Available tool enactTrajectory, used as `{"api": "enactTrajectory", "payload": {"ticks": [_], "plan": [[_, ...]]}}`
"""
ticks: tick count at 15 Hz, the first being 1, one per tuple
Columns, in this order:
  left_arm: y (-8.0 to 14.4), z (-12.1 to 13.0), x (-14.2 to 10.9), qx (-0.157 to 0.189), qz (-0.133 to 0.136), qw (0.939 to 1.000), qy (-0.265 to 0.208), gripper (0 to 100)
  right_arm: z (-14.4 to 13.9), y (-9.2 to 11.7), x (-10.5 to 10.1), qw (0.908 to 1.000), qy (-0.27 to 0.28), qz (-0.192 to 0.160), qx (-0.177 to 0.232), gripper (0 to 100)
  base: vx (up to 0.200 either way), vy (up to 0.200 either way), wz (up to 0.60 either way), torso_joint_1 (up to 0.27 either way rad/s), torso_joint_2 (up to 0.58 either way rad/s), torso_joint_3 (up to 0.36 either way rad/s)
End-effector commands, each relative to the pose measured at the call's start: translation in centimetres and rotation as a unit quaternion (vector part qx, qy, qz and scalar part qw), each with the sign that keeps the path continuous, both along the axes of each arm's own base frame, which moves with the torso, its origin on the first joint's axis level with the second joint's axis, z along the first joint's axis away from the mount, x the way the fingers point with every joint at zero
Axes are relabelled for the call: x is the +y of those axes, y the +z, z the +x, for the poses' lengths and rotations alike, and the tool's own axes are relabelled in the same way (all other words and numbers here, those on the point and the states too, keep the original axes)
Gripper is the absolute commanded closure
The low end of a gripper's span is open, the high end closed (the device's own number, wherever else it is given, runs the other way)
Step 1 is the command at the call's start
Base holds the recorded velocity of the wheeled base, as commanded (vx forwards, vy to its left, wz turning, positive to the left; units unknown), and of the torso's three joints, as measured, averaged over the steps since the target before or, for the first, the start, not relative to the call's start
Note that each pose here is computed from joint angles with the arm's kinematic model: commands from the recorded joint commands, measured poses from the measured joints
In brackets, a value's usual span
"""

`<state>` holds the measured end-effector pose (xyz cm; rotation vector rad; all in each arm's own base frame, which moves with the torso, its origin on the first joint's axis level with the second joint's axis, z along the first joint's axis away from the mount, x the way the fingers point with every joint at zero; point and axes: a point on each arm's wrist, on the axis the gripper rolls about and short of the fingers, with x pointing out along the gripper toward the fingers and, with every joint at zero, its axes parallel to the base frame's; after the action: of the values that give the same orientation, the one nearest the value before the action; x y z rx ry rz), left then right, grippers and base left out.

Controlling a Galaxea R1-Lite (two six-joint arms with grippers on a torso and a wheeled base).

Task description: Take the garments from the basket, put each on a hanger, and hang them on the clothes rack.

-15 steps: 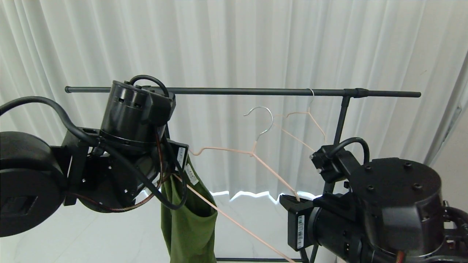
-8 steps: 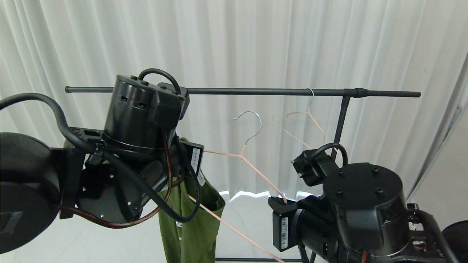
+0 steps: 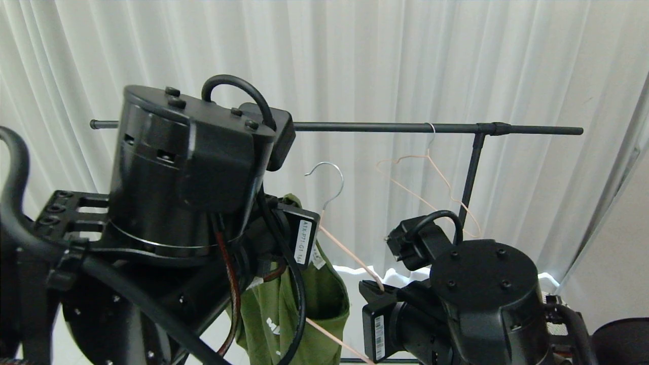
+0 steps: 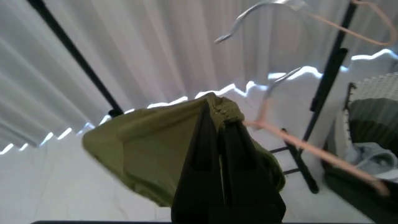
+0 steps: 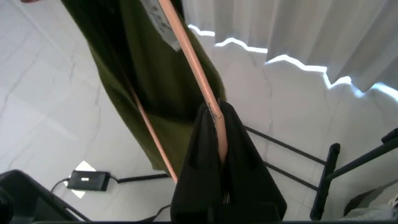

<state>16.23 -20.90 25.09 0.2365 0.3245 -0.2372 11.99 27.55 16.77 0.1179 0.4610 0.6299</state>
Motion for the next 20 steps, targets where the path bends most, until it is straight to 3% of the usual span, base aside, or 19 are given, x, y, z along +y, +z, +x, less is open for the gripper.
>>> {"api": "enactTrajectory", "payload": {"ticks": [1,7,12,18,19,20], "plan": [[0.5,-0.9,-0.4,-0.005,-0.008,0.9998,-0.019,100,-0.3,-0.3,0.3,1.0,0.007,-0.004,0.001,100,0.0,0.0,0.0,0.0,0.0,0.0],[0.8,-2.5,0.1,-0.009,-0.016,0.999,-0.04,100,-0.6,1.2,-0.7,0.9998,0.002,0.017,-0.01,100,0.0,0.0,0.0,0.0,0.0,0.0],[1.1,-3.3,0.2,-0.012,-0.023,0.9983,-0.052,100,-0.6,3.7,-1.8,0.9958,-0.025,0.034,-0.081,100,0.0,0.0,0.0,0.0,0.0,0.0],[1.2,-3.5,0.4,-0.016,-0.029,0.9981,-0.052,100,-0.7,3.5,-2.3,0.9893,-0.015,0.03,-0.142,100,0.0,0.0,0.0,0.0,0.0,0.0],[1.0,-3.5,0.6,-0.015,-0.027,0.9981,-0.052,0,-0.8,3.5,-2.5,0.9882,-0.013,0.028,-0.15,100,0.0,0.0,0.0,0.0,0.0,0.0],[1.0,-3.7,0.8,-0.016,-0.029,0.998,-0.053,0,-0.9,3.5,-2.8,0.9874,-0.012,0.025,-0.156,100,0.0,0.0,0.0,0.0,0.0,0.0]]}}
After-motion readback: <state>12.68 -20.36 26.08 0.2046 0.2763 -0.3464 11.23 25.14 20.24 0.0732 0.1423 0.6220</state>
